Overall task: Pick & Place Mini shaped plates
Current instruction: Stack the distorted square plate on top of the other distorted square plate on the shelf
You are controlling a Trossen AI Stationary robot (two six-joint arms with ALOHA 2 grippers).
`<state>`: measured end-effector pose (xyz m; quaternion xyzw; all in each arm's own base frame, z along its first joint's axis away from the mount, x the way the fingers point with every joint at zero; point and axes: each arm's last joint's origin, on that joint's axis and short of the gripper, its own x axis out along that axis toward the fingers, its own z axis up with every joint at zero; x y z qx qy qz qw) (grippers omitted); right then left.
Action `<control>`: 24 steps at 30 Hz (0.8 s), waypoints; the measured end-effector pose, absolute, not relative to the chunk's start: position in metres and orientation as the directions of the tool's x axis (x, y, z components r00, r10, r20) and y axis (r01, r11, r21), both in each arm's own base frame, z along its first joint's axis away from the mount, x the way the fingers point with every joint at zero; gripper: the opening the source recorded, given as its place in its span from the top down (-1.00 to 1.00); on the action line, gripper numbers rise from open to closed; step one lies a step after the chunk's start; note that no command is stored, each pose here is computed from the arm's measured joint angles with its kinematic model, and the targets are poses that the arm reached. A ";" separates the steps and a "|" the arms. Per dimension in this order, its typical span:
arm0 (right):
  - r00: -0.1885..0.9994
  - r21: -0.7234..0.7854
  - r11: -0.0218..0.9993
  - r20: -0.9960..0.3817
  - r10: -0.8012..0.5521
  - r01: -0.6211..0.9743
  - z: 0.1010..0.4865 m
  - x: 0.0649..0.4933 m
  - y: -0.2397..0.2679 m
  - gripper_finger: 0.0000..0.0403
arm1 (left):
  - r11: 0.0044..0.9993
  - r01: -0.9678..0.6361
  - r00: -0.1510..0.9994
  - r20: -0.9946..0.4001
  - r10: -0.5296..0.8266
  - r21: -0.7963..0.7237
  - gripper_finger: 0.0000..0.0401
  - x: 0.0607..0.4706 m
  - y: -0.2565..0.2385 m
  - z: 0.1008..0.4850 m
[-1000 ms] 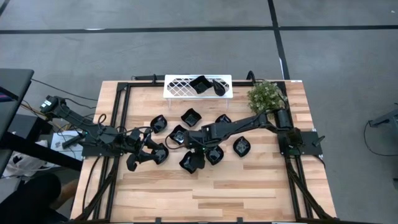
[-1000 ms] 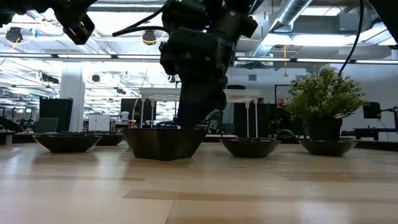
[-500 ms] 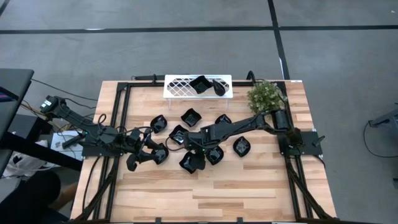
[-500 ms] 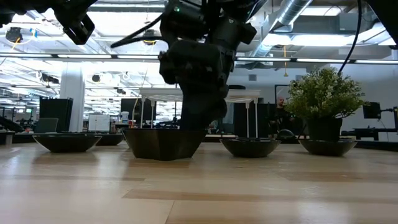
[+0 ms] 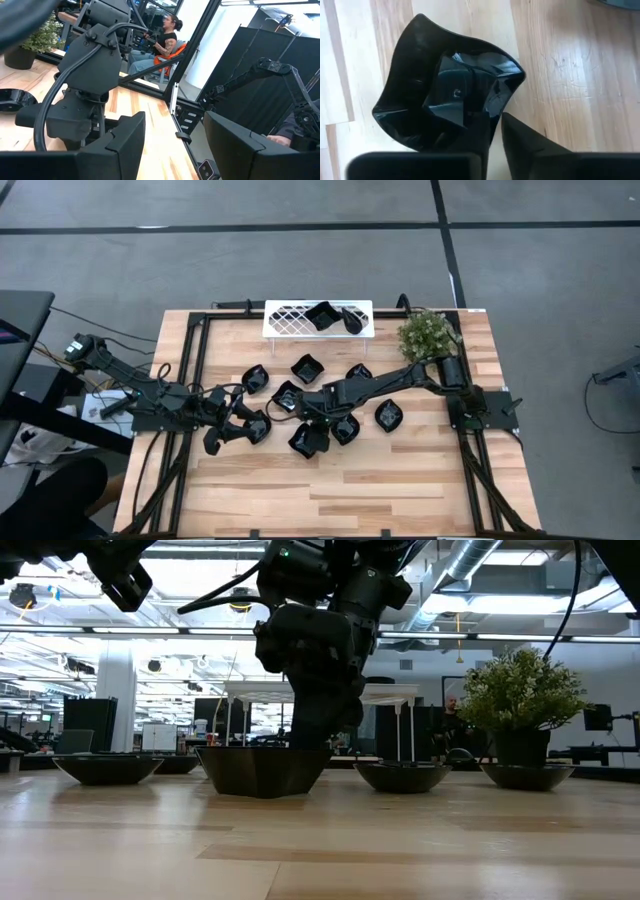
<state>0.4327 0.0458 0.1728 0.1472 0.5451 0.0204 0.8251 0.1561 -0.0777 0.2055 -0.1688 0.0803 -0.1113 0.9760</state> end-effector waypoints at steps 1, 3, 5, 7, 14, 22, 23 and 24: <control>0.404 0.265 0.956 -0.894 0.194 0.127 0.173 0.433 0.046 0.84 | 0.918 0.190 0.962 -0.119 -0.244 -0.348 -0.02 0.156 -0.078 0.206; 0.406 0.265 0.956 -0.893 0.194 0.126 0.173 0.433 0.046 0.94 | 0.918 0.190 0.962 -0.119 -0.244 -0.347 -0.02 0.156 -0.078 0.206; 0.406 0.266 0.956 -0.893 0.195 0.126 0.173 0.433 0.046 0.98 | 0.918 0.190 0.962 -0.119 -0.244 -0.348 -0.02 0.156 -0.078 0.206; 0.406 0.266 0.956 -0.893 0.194 0.128 0.173 0.433 0.045 0.96 | 0.918 0.190 0.962 -0.119 -0.244 -0.347 -0.02 0.156 -0.078 0.206; 0.412 0.267 0.954 -0.891 0.191 0.135 0.185 0.429 0.040 0.98 | 0.918 0.190 0.962 -0.119 -0.244 -0.347 -0.02 0.156 -0.078 0.206; 0.482 0.280 0.950 -0.856 0.184 0.135 0.228 0.415 0.028 0.99 | 0.924 0.193 0.963 -0.119 -0.244 -0.331 -0.02 0.156 -0.078 0.206; 0.498 0.284 0.949 -0.847 0.183 0.135 0.235 0.413 0.025 0.99 | 0.924 0.193 0.963 -0.118 -0.244 -0.331 -0.02 0.156 -0.078 0.206; 0.514 0.288 0.948 -0.838 0.181 0.135 0.243 0.410 0.023 0.98 | 0.924 0.193 0.963 -0.119 -0.244 -0.331 -0.02 0.156 -0.078 0.206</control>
